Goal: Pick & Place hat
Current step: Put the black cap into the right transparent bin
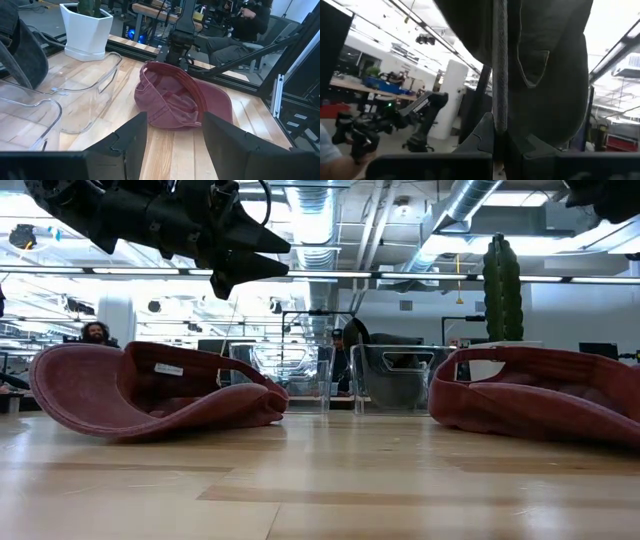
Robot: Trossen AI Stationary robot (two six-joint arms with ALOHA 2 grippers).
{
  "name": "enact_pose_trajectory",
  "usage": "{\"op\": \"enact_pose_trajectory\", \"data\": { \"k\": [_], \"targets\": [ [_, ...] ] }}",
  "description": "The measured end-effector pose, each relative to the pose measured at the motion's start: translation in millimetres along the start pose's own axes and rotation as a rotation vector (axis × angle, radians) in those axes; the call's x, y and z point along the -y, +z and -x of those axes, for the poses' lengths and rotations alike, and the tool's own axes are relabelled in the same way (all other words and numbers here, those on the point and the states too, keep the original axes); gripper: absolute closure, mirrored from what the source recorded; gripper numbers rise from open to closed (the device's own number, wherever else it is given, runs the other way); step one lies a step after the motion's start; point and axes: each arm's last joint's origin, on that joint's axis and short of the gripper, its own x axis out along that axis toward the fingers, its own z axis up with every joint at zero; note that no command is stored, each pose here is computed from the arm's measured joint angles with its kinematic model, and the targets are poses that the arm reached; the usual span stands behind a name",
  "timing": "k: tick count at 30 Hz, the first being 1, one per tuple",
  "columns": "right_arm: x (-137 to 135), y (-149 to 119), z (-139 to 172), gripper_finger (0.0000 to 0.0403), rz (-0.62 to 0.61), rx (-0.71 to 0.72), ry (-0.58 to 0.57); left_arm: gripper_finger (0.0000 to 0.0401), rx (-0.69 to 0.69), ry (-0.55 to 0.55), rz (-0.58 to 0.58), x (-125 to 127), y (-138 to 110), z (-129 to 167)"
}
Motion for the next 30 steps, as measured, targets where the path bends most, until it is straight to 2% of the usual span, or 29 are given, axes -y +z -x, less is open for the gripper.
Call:
{"op": "enact_pose_trajectory", "data": {
  "k": [5, 9, 18, 22, 27, 30],
  "targets": [
    [0, -6, 0, 0.0397, 0.012, -0.062, -0.014, 0.0215, 0.000, 0.000, 0.000, 0, 0, 0],
    [-2, -17, 1, 0.0399, 0.016, -0.165, -0.005, 0.0215, 0.001, 0.000, 0.000, 0, 0, 0],
    [-15, -62, 1, 0.0399, 0.011, -0.360, 0.016, 0.0215, 0.007, -0.002, -0.054, 0, 1, 0],
    [-21, -79, 3, 0.0397, 0.019, -0.374, 0.010, 0.0215, 0.008, -0.002, -0.059, 0, 1, 0],
    [-20, -85, 2, 0.0397, 0.061, -0.386, -0.074, 0.0215, 0.014, -0.003, -0.058, 0, 1, 0],
    [-19, -90, 4, 0.0397, 0.066, -0.458, -0.127, 0.0215, 0.024, -0.005, -0.087, 1, 2, 0]
  ]
}}
